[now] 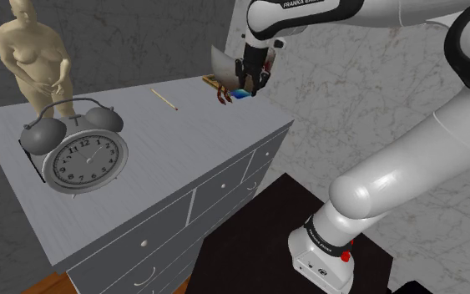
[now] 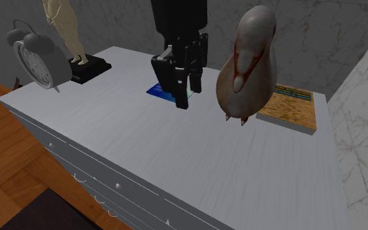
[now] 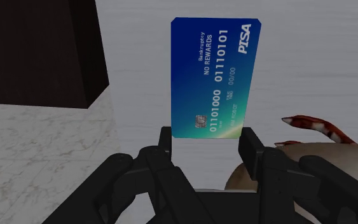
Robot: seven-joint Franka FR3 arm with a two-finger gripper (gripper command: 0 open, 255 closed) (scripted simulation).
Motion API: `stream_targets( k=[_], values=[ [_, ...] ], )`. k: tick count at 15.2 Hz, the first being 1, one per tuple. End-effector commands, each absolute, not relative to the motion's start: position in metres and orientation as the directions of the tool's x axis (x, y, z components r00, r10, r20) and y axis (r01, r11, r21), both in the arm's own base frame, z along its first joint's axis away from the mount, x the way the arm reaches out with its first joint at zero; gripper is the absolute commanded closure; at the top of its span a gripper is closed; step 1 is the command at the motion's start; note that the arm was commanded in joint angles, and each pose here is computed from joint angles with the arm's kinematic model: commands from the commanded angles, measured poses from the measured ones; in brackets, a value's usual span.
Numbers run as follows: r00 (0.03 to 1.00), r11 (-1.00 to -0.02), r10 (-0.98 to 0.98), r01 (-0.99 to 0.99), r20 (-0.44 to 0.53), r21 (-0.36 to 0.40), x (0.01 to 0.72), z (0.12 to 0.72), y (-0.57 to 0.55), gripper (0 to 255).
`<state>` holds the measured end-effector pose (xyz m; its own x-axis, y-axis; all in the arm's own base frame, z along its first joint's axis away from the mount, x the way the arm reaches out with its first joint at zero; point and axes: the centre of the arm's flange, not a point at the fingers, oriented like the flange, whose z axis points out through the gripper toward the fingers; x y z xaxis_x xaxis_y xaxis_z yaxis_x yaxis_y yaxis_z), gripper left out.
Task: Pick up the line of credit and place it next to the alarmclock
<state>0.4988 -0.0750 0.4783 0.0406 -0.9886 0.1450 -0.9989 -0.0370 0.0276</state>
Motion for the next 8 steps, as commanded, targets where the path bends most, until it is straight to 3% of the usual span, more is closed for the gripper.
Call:
stream_targets(
  k=[1,8],
  values=[
    [0.041,-0.037,-0.989,-0.999,0.145,0.028,0.498,0.489,-0.075,255],
    [0.041,-0.037,-0.989,-0.999,0.145,0.028,0.498,0.526,-0.075,255]
  ],
)
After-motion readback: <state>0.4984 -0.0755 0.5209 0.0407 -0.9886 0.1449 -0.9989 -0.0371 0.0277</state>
